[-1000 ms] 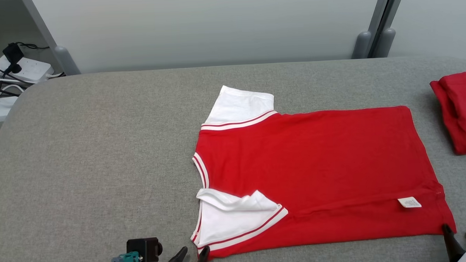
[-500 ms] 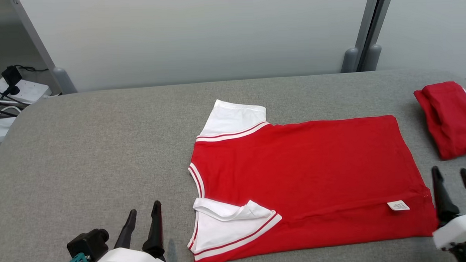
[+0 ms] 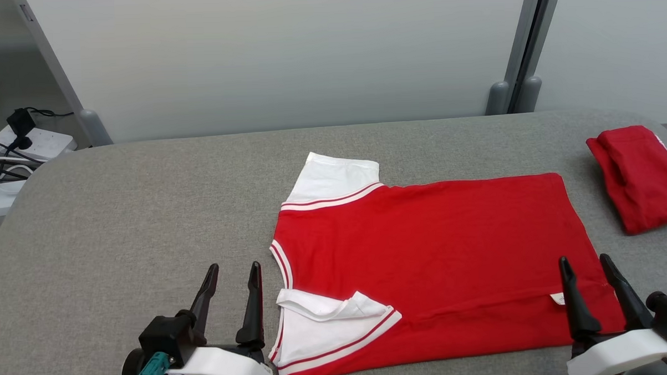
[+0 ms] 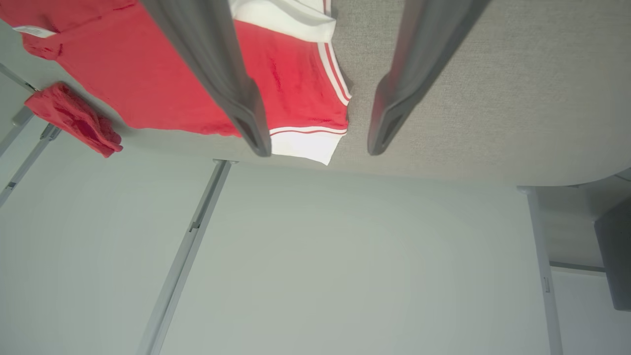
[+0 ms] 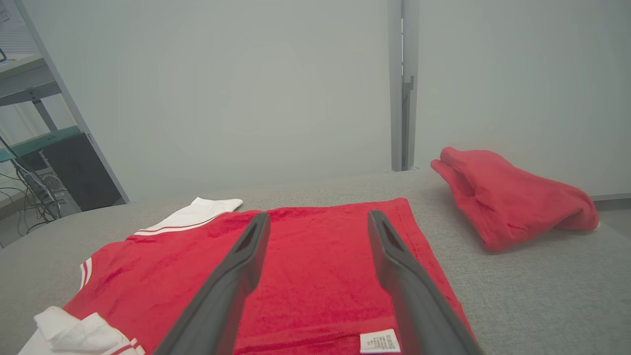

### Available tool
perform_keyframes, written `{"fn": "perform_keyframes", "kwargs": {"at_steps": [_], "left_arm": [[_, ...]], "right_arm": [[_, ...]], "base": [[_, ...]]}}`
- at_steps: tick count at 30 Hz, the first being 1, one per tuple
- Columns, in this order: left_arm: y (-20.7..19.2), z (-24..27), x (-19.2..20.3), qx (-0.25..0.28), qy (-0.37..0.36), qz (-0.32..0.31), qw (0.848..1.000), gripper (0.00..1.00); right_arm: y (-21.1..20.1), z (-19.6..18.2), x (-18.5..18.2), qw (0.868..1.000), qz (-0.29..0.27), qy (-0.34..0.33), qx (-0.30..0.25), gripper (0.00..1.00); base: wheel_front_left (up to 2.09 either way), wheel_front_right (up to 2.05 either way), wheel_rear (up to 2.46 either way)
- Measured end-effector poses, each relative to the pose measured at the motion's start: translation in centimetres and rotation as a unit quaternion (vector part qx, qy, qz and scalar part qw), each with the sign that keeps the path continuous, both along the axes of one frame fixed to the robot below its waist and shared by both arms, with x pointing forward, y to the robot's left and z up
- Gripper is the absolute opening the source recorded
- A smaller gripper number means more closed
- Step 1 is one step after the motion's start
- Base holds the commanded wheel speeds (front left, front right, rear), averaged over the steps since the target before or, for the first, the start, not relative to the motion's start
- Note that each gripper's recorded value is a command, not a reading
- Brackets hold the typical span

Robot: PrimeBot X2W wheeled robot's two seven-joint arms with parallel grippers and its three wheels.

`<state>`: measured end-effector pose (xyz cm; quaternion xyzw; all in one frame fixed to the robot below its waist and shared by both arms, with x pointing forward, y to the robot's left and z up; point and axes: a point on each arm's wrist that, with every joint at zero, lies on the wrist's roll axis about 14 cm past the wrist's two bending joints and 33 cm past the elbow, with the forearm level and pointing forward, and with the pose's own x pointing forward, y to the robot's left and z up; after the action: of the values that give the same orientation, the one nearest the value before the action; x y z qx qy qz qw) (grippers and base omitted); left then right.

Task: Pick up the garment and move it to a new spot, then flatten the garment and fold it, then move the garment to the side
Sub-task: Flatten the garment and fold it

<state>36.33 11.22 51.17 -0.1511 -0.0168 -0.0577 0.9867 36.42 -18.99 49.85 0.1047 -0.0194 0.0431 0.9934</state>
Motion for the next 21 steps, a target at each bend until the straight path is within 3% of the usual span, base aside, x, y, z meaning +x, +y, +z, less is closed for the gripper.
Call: {"fn": "perform_keyframes", "kwargs": {"at_steps": [7, 17, 21], "left_arm": [[-1.9, -1.1, 1.2, 0.015, 0.012, -0.031, 0.999, 1.0], [-6.4, 1.3, 8.0, 0.044, -0.009, -0.101, 0.994, 1.0], [-7.3, 0.7, 11.9, 0.061, 0.025, -0.114, 0.991, 1.0]], "right_arm": [[1.2, -0.5, -0.5, 1.0, 0.016, 0.007, 0.001, 1.0], [0.8, -2.2, -0.4, 0.999, 0.017, 0.035, -0.006, 1.0], [-0.1, -2.6, 1.0, 0.999, 0.012, 0.041, -0.013, 1.0]], "base": [[0.0, 0.0, 0.0], [0.0, 0.0, 0.0], [0.0, 0.0, 0.0]]}}
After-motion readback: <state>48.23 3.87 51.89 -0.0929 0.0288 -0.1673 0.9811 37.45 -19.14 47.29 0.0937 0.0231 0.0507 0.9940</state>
